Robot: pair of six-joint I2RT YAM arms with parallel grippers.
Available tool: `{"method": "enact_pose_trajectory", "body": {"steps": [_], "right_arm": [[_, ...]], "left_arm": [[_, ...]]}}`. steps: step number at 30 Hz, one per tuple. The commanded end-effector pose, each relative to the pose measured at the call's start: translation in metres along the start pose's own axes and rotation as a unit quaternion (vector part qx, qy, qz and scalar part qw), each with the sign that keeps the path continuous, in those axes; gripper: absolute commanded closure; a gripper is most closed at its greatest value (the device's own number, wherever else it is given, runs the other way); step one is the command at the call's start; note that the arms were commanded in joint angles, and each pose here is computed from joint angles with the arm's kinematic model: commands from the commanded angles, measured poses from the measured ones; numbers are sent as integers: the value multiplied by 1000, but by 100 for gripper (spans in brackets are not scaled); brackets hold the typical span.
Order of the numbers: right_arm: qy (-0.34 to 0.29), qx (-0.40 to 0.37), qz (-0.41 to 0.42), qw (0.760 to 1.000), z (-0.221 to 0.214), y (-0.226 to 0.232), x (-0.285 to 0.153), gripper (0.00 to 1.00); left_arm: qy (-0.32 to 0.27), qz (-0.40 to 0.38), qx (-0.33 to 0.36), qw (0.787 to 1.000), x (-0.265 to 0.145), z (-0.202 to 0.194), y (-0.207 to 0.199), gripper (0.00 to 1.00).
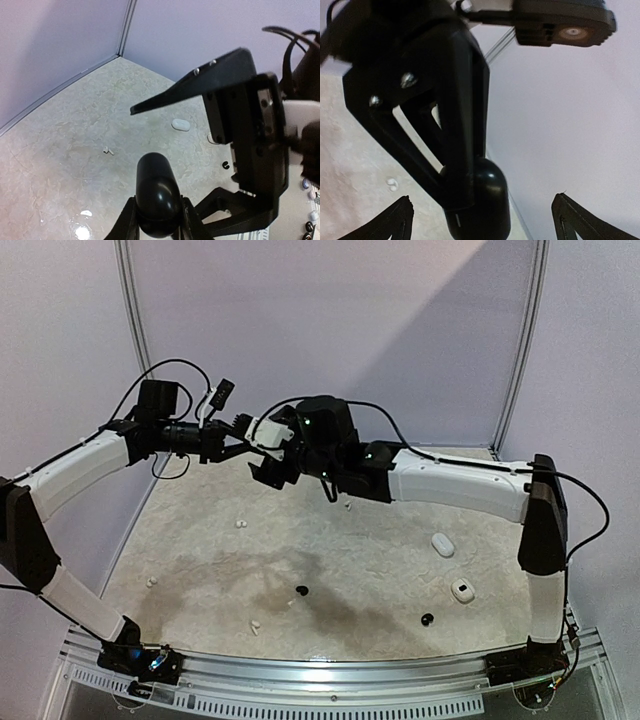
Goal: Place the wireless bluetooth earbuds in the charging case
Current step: Pass from the right arm to the left, then pass from the left arm to the right
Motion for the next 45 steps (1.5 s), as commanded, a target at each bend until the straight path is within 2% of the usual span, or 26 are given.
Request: {"method": "enact_pose_trajectory", "body": {"steps": [1, 3, 4, 7, 10, 14, 16, 18, 21, 30, 32, 33, 36, 40, 42, 45], "right_arm": [[-18, 136, 100, 985, 6, -53, -43, 1], [-70, 214, 177, 958, 3, -68, -61, 1], [-95, 265, 225, 933, 1, -68, -68, 1], [-117, 351, 270, 889, -3, -74, -72, 6], [-105, 378, 285, 875, -6, -67, -61, 12], [-121, 389, 306, 861, -5, -61, -51, 15], [-111, 387, 308, 862, -5, -55, -47, 18], [-99, 366, 301, 875, -3, -48, -44, 19], [-111, 335, 299, 886, 4, -43, -46, 20], [-107, 338, 311, 882, 2, -38, -38, 70], [-99, 339, 319, 880, 2, -36, -39, 77], [-94, 341, 323, 878, 1, -35, -38, 77], [-92, 327, 329, 881, -1, -32, -38, 62], [-87, 327, 332, 881, -2, -31, -38, 58], [-88, 326, 332, 881, -2, -31, -39, 59], [-91, 327, 332, 880, -1, -32, -39, 74]], "left_arm": [[-6, -25, 85, 996, -9, 1, -17, 100], [-6, -40, 123, 992, -11, 0, -23, 100], [-7, -48, 135, 990, -11, 0, -26, 100], [-11, -68, 155, 985, -8, 1, -30, 100], [-17, -85, 161, 983, -5, 2, -34, 100], [-25, -103, 157, 982, -3, 6, -38, 100], [-29, -106, 154, 982, -2, 7, -39, 100], [-33, -107, 148, 983, -1, 9, -40, 100], [-34, -114, 135, 984, 1, 7, -42, 100], [-41, -123, 128, 983, 3, 8, -45, 100], [-45, -123, 128, 983, 2, 10, -45, 100], [-48, -125, 127, 983, 2, 11, -45, 100], [-61, -129, 137, 980, 2, 16, -47, 100], [-64, -133, 138, 979, 1, 17, -48, 100], [-64, -133, 138, 979, 1, 17, -48, 100], [-63, -135, 136, 979, 1, 16, -48, 100]]}}
Point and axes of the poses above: each gripper's point midway between its finger pads, its own x axis out along the fingers, its own y axis along the line the jaws close on, z = x × y, the point moved 6 cm from there along -x, back along the fingers, and after that the axes turned 8 degrees about -x, right-handed, at the moved point
